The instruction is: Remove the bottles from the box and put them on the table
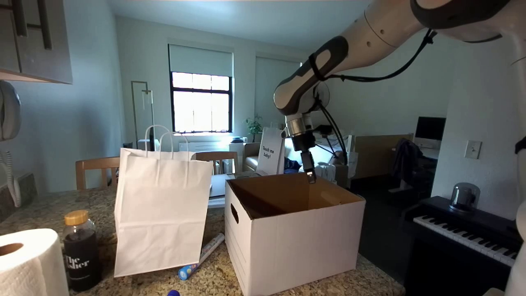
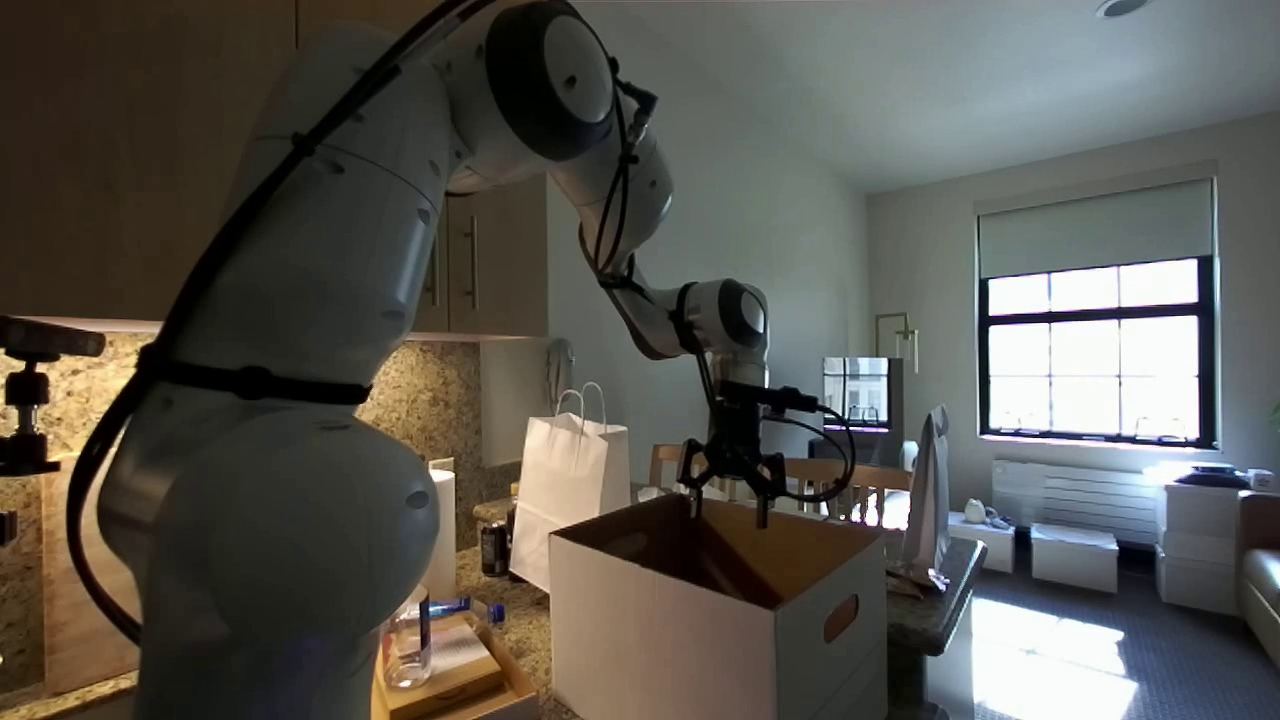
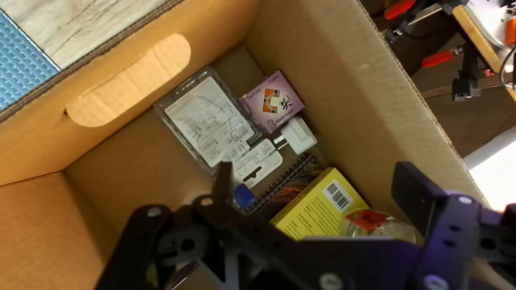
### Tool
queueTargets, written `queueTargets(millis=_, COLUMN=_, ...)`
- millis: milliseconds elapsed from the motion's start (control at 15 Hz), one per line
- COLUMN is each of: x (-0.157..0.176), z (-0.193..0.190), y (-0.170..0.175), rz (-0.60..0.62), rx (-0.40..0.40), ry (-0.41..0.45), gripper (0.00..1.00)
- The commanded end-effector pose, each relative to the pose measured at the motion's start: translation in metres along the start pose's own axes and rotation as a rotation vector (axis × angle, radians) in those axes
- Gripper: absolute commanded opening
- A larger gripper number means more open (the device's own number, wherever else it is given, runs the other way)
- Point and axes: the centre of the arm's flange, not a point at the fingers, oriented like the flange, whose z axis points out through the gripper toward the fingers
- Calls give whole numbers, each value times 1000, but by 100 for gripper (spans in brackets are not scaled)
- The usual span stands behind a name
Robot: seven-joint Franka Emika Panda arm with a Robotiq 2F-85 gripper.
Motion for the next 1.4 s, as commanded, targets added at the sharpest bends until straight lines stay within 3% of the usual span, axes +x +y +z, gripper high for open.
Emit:
queueTargets(millis=0, x=34, z=15, y=9, rz=36, rx=-35, ry=14, gripper=100)
queueTargets(millis=467, x=84, z=64, y=37, rz=66, rx=-19, ry=-9, gripper=100)
queueTargets(millis=1067, x=106, z=93, y=76, rz=208, rx=-65, ry=45, gripper=100)
queueTargets(millis=1333, x=119, z=100, y=82, rz=209, rx=-57, ry=14, gripper=100)
